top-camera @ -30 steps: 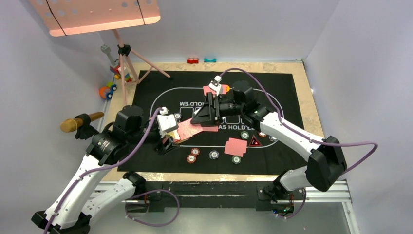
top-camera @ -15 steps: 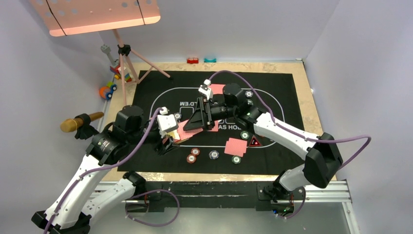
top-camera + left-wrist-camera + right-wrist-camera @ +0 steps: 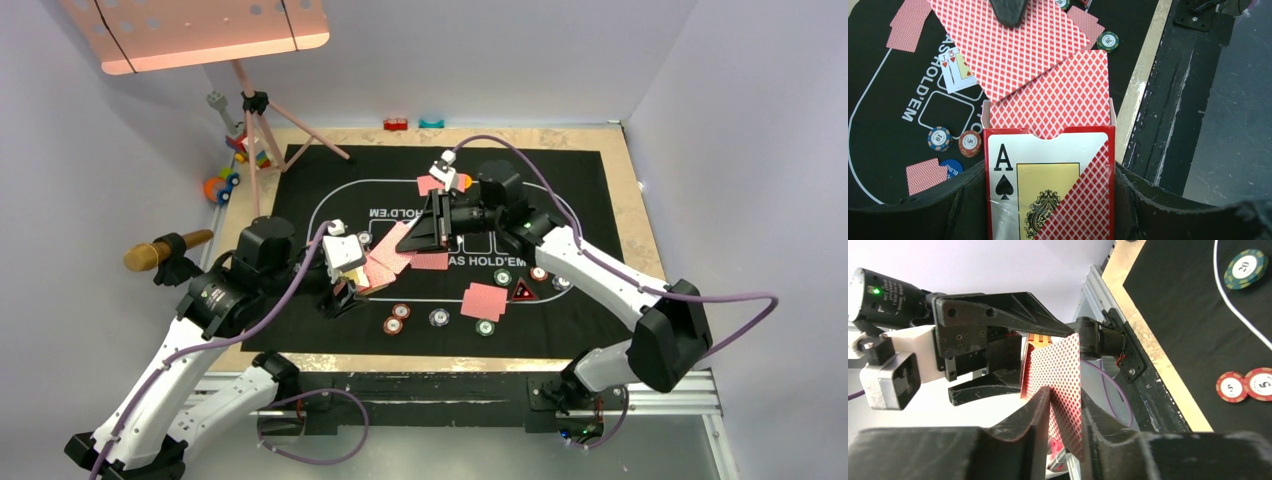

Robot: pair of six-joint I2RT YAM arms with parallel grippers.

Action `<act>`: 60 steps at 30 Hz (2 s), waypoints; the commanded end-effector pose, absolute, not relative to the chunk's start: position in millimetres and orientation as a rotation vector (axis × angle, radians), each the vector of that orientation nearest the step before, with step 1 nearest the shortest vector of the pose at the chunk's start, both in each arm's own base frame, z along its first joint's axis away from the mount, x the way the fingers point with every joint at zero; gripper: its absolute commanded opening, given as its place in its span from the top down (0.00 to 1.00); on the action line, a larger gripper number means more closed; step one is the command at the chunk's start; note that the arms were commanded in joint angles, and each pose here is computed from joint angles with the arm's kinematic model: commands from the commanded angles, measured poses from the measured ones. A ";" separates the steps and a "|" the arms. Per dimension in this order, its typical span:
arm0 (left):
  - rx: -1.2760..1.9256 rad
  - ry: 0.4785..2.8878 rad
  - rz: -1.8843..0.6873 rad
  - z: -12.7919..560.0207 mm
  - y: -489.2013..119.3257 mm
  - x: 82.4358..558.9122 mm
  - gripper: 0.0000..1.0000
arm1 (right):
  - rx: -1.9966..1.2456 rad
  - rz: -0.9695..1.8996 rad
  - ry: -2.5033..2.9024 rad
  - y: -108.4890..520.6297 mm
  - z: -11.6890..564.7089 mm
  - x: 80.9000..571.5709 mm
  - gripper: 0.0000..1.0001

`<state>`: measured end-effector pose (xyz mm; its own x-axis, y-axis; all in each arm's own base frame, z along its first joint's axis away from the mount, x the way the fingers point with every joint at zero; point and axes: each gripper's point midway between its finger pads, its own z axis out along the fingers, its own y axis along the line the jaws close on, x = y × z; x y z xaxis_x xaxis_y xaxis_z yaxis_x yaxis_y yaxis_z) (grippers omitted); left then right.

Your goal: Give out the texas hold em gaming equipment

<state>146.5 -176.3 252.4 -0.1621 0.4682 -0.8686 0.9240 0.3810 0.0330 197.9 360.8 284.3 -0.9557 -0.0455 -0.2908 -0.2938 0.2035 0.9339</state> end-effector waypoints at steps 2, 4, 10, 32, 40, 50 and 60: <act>1.188 1.691 -0.680 276.5 -182.4 151.3 1.00 | -0.367 1.845 2.186 344.7 309.7 194.3 0.83; 1.187 1.693 -0.680 276.1 -182.5 151.6 1.00 | -0.368 1.845 2.173 343.1 313.7 195.0 0.88; 1.189 1.700 -0.680 273.5 -182.0 151.2 1.00 | -0.357 1.833 2.124 336.0 327.8 202.8 0.98; 1.198 1.709 -0.687 270.6 -179.9 146.1 1.00 | -0.043 1.439 2.535 326.1 110.8 323.9 1.00; 1.195 1.719 -0.700 264.0 -181.6 146.3 1.00 | -0.020 1.135 2.655 308.9 59.8 344.9 1.00; 1.195 1.718 -0.713 262.9 -184.0 147.1 1.00 | -0.024 0.959 2.780 300.1 24.4 335.9 0.74; 1.197 1.716 -0.720 264.0 -183.3 144.0 1.00 | -0.020 0.787 2.733 274.6 62.6 332.4 0.36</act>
